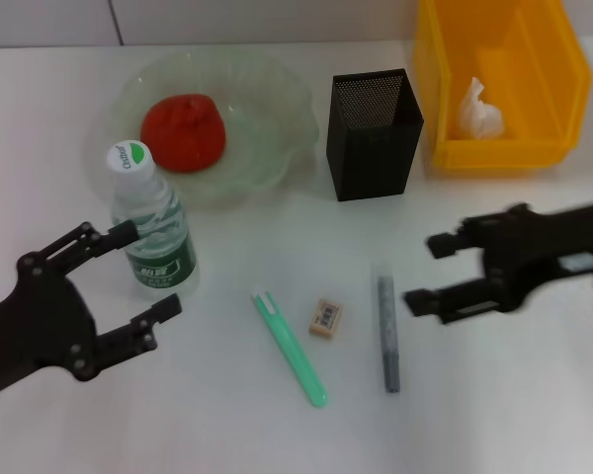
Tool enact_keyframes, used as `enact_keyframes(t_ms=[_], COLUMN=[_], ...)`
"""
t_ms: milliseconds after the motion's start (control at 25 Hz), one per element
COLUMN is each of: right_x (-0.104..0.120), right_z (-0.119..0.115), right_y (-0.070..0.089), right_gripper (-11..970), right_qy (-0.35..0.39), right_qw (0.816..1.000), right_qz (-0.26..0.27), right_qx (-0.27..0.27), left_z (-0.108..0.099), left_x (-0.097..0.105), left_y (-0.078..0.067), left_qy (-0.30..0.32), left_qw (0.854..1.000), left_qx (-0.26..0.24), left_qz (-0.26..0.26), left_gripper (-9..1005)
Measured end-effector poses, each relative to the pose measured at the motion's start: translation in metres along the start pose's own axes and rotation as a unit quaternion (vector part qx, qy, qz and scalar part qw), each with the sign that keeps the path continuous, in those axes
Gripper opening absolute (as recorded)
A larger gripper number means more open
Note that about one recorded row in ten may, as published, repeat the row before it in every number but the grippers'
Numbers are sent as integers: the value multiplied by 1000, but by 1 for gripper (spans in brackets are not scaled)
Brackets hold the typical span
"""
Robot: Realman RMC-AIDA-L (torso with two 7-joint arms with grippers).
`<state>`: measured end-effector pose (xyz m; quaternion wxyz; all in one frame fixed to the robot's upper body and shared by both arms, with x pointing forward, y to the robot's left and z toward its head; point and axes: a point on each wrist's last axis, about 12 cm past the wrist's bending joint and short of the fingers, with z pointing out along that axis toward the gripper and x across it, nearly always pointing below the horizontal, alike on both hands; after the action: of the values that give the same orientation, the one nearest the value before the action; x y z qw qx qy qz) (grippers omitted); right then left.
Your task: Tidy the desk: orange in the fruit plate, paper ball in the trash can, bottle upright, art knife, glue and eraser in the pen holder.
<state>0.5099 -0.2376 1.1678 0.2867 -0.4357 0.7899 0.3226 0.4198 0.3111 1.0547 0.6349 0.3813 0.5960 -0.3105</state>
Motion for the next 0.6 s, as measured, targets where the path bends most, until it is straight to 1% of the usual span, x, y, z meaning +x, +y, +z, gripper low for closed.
enact_keyframes(t_ms=[40,160,200,240,360,400,440,520,600], right_x=[-18,-58,-82,-82,-106,-117,-117,-124,-128], right_z=[7,32,54,54,84,101,101,117,134], right_y=[4,11,16,16,22,25,25,28,32], right_gripper=[808,808,809,809,809,809,809,809,809], right_qy=[35,127,179,179,221,236,236,251,266], right_qw=[999,990,980,980,970,965,965,961,957], right_qz=[3,8,13,13,20,26,26,23,3], right_qx=[11,56,87,87,102,107,107,115,118], left_z=[0,-8,-10,-10,-14,-15,-15,-15,-15], left_x=[0,7,9,9,12,13,13,13,13], left_y=[0,-6,-8,-8,-12,-13,-13,-15,-16], left_qy=[0,-2,5,5,14,15,15,14,14], left_qw=[1000,1000,1000,1000,1000,1000,1000,999,999], left_qx=[0,-7,-5,-5,-11,-12,-12,-13,-11], left_qz=[0,-14,-17,-17,-24,-25,-25,-25,-27], left_gripper=[799,798,798,797,797,797,797,797,797])
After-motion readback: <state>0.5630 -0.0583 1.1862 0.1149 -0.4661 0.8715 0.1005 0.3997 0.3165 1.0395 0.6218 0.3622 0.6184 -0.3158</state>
